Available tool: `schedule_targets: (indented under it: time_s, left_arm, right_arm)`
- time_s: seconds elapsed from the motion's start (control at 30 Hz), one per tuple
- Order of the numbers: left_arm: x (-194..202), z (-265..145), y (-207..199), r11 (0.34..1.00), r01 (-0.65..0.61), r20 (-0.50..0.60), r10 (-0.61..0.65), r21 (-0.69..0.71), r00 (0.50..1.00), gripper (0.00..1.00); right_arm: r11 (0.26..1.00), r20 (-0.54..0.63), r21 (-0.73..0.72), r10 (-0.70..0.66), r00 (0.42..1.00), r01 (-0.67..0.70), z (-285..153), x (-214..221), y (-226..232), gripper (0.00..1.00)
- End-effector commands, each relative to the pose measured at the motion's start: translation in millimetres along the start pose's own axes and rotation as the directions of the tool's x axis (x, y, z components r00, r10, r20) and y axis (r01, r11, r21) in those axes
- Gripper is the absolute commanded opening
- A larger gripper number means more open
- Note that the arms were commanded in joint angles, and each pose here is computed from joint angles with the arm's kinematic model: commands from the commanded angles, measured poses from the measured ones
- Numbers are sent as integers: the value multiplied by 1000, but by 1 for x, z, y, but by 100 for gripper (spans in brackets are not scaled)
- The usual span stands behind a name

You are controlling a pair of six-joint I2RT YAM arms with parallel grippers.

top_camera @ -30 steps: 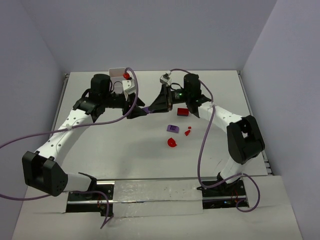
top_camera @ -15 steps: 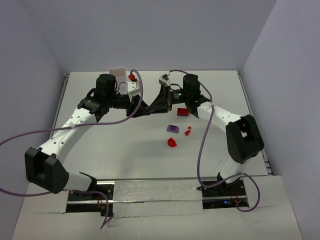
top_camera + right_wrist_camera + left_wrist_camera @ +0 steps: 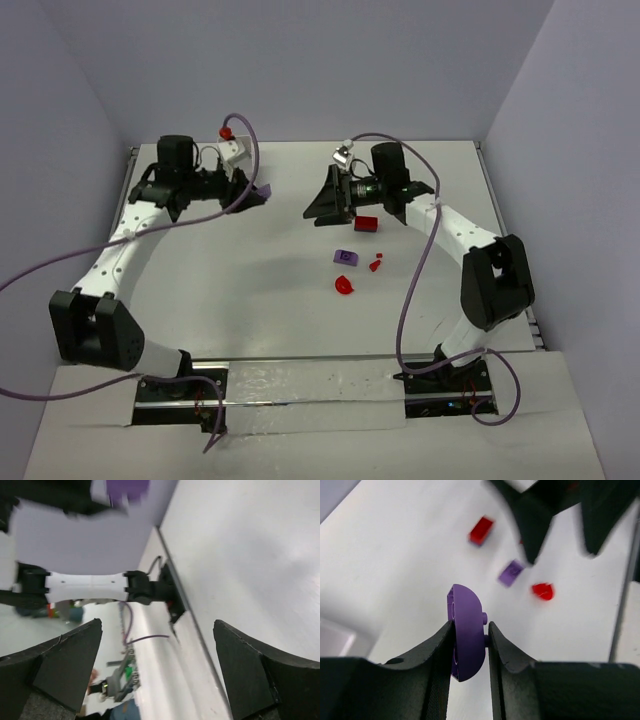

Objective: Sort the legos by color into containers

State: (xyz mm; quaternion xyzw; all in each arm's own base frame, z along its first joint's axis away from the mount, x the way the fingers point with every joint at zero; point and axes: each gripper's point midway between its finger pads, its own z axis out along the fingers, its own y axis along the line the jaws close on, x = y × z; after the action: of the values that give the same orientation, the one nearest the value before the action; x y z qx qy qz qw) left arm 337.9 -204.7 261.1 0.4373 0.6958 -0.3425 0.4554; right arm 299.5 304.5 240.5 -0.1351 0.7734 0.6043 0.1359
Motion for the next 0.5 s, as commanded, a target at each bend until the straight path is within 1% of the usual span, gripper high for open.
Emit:
schedule_targets:
  time_s: [0.0,0.03,0.07,0.13,0.17,0.2,0.23,0.27,0.33,0.4,0.47]
  left_arm:
    - [-7,-28,77,969,-154,-152,126,-193,980,0]
    - [-5,-30,89,961,-191,-193,153,-199,969,0]
    - [6,-28,103,958,-206,-238,157,-199,958,0]
    - [7,-28,135,943,-259,-294,192,-209,936,1]
    - [-7,-33,150,921,-310,-314,229,-238,921,1]
    - [4,-25,166,919,-325,-352,235,-222,906,1]
    - [-2,-26,176,910,-350,-376,250,-224,892,1]
    - [8,-21,184,912,-354,-396,253,-207,883,1]
    - [17,-14,211,899,-389,-445,271,-200,854,1]
    - [23,-11,231,881,-425,-469,292,-208,834,1]
    - [32,-7,240,870,-455,-493,315,-192,811,1]
  right_arm:
    - [965,59,173,-209,976,196,-30,-19,4,100]
    - [954,47,204,-235,971,221,-33,-21,1,100]
    - [938,28,240,-263,964,249,-35,-22,-3,100]
    - [904,-24,299,-313,949,306,-42,-22,-11,100]
    - [888,-39,320,-337,941,331,-45,-24,-12,100]
    - [865,-83,343,-361,929,367,-49,-20,-19,100]
    - [834,-101,400,-371,923,379,-54,-22,-29,100]
    - [817,-117,416,-388,914,400,-57,-22,-33,100]
    - [741,-180,497,-421,889,451,-69,-22,-50,100]
    - [676,-235,548,-441,866,493,-80,-22,-63,100]
    - [635,-272,575,-447,852,516,-87,-20,-70,100]
